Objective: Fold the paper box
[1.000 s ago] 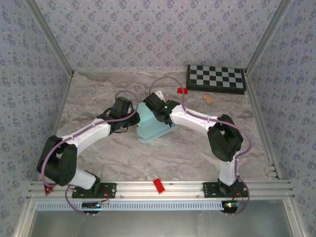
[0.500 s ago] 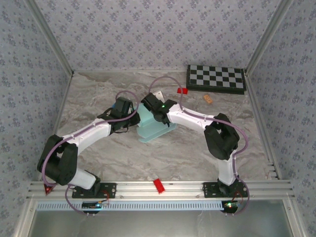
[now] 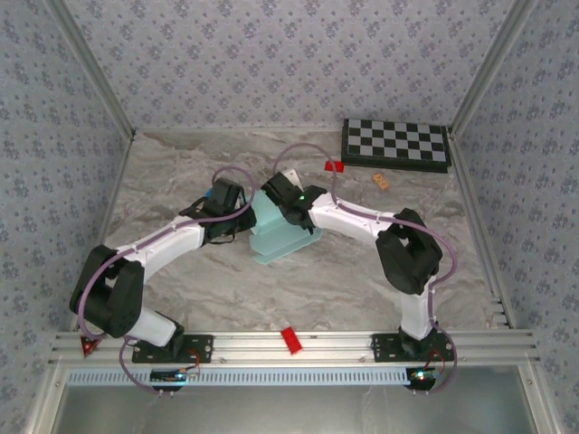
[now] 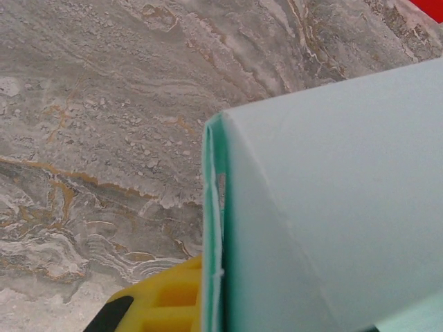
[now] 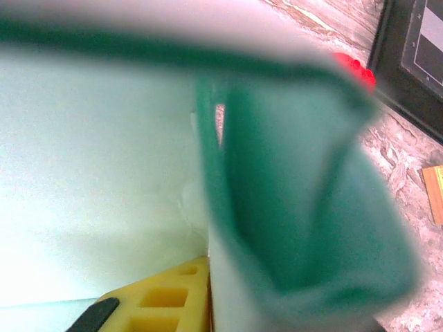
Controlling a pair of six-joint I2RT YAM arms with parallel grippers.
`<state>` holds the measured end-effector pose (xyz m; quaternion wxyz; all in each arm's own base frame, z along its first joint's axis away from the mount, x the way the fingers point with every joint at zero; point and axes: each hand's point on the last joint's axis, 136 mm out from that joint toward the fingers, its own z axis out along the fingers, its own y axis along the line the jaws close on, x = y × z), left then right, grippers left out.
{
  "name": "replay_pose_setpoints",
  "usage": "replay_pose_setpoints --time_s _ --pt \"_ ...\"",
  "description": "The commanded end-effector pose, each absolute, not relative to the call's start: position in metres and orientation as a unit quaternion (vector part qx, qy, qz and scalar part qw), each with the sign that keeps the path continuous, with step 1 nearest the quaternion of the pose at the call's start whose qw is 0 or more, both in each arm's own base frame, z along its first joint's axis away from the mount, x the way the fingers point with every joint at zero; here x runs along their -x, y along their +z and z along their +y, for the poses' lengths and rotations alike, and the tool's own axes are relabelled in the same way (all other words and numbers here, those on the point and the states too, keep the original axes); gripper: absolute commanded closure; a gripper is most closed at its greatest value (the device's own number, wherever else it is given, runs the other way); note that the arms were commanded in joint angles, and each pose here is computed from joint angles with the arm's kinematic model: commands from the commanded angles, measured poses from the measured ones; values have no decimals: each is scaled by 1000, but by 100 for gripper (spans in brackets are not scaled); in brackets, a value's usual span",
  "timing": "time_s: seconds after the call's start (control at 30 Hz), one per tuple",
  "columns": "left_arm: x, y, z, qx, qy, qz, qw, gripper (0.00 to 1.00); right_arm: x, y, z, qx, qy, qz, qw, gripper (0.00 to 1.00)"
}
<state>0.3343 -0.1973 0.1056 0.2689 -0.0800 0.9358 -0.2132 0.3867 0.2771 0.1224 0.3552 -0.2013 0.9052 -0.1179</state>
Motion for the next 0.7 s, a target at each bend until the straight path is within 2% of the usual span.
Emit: replay_pose_setpoints --time_s 0.0,0.3,0.67 --pt "-339 114 -197 85 -208 936 272 100 -387 134 271 210 -112 902 361 80" --pt "-340 114 -201 83 -211 936 271 100 -383 132 284 217 -51 907 358 70" --pt "-340 111 -204 83 -213 936 267 100 -380 140 287 214 4 907 364 49"
